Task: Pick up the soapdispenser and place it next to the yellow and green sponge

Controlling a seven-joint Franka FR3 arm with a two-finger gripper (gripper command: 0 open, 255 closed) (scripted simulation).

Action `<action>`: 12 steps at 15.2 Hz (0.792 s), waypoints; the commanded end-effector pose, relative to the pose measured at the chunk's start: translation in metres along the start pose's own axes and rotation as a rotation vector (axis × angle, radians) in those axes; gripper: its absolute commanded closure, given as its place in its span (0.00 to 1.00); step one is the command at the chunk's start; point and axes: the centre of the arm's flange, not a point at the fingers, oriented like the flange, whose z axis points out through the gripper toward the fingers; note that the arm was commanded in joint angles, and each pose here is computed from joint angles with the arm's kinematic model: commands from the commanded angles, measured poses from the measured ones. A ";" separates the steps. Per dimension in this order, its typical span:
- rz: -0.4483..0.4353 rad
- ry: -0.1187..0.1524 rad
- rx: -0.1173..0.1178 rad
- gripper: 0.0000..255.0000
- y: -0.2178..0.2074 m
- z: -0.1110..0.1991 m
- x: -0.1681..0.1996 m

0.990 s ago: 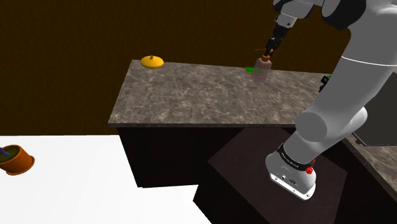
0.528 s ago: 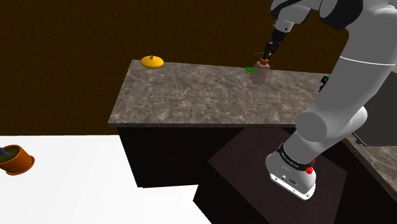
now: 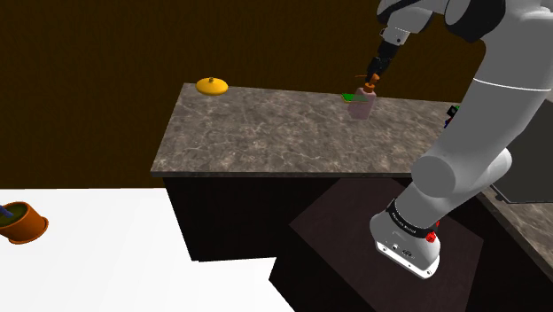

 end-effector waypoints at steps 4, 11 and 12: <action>0.000 0.000 0.000 0.00 0.000 -0.026 0.000; 0.000 0.000 0.000 0.00 0.000 -0.050 0.000; 0.000 0.000 0.000 0.00 0.000 -0.050 0.000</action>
